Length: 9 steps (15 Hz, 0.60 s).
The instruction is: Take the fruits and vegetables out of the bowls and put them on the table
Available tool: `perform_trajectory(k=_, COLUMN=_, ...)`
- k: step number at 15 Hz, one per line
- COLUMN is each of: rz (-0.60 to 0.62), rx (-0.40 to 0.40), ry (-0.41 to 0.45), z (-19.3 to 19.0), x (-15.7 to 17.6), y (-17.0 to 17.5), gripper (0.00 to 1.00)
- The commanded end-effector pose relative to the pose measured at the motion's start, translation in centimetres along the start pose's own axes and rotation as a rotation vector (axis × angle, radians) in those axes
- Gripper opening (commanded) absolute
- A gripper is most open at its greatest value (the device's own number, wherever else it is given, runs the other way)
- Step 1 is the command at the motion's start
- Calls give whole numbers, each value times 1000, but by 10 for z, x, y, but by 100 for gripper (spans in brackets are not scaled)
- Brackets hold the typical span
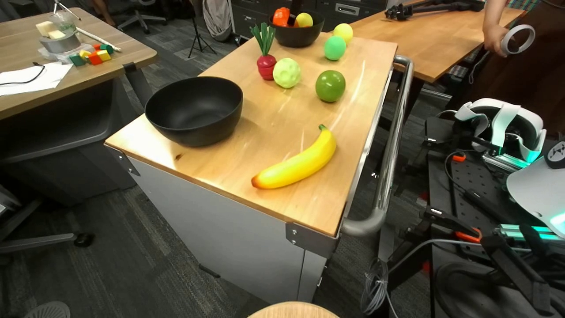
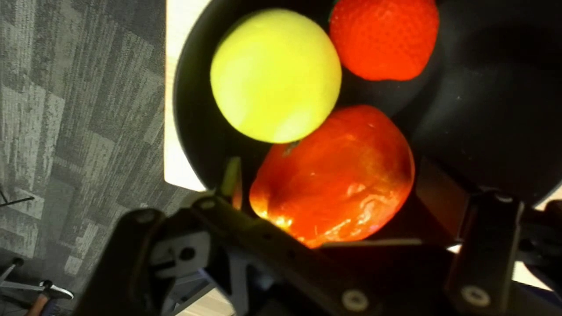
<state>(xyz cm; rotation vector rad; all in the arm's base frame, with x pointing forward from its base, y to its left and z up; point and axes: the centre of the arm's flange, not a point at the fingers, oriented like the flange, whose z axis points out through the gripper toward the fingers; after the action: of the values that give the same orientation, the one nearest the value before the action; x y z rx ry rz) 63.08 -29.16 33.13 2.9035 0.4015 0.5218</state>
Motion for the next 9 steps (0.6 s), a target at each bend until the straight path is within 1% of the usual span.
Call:
perform_trajectory(k=1, rz=7, rx=-31, ry=-4, z=-1, x=-5, y=7, gripper=100)
perform_trajectory(k=5, rz=39, rx=-27, ry=-29, z=6, x=-17, y=17, gripper=100)
perform_trajectory(k=9, rz=54, rx=-15, ry=-53, z=19, x=-21, y=7, gripper=100)
